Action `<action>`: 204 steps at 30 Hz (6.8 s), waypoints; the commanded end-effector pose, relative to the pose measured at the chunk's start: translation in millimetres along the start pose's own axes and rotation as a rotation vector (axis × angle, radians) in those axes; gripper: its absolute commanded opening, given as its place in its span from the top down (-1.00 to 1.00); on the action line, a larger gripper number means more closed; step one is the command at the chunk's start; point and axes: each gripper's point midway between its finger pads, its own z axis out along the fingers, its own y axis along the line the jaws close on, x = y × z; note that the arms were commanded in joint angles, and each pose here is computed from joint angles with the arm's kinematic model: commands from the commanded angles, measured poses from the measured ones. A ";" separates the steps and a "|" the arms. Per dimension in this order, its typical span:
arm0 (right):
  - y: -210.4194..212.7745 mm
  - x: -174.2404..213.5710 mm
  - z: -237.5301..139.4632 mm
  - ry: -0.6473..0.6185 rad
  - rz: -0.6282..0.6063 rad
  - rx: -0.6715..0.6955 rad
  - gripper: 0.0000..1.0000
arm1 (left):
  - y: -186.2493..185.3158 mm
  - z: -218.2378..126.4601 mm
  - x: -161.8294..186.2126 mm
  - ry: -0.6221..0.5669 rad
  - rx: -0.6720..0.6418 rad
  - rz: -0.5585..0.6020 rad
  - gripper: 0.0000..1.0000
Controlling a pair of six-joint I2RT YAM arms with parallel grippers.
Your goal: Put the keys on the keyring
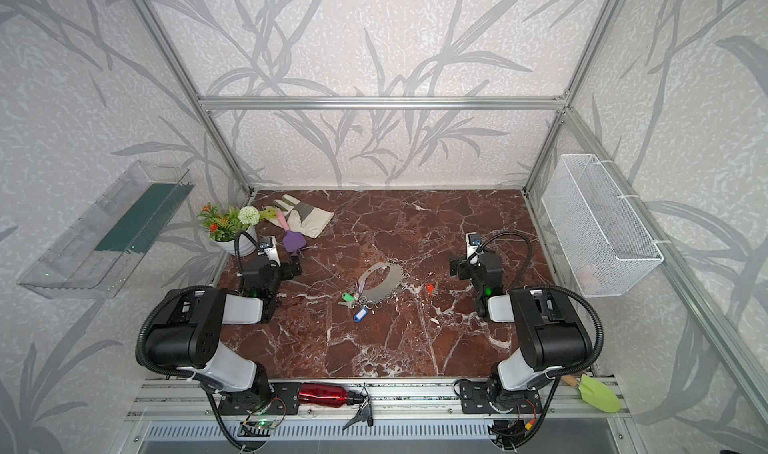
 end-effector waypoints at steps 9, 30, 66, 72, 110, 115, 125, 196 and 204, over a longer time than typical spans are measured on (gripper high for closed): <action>-54.8 -50.0 -46.8 -0.035 0.172 0.327 -0.98 | 30.5 -83.0 -73.8 -0.155 -0.285 -0.248 -0.99; 70.7 -64.0 -71.4 0.309 0.458 -0.070 -0.98 | -161.1 -165.0 -2.4 0.584 0.490 -0.563 -0.82; 235.1 28.0 -125.2 0.499 -0.145 -0.436 -0.77 | -214.2 -155.0 26.4 0.804 0.511 -0.663 0.11; 291.1 67.4 -132.9 0.634 -0.302 -0.494 -0.48 | -140.6 -160.7 2.9 0.705 0.413 -0.716 0.00; 309.0 85.9 -85.0 0.660 -0.501 -0.178 0.40 | -118.0 -155.1 24.8 0.730 0.404 -0.817 0.00; 305.2 83.8 -80.6 0.644 -0.528 -0.147 0.45 | -118.2 -153.6 27.2 0.730 0.403 -0.824 -0.01; 300.1 72.8 -78.4 0.606 -0.551 -0.112 0.51 | -120.6 -151.1 28.8 0.740 0.411 -0.823 -0.01; 280.8 -114.1 -81.1 1.013 0.558 -0.276 1.00 | -253.2 -208.8 -109.1 -0.378 0.748 0.251 0.15; 271.9 -114.0 -82.0 1.045 0.616 -0.246 1.00 | -287.3 -229.7 -95.3 -0.388 0.921 0.278 0.15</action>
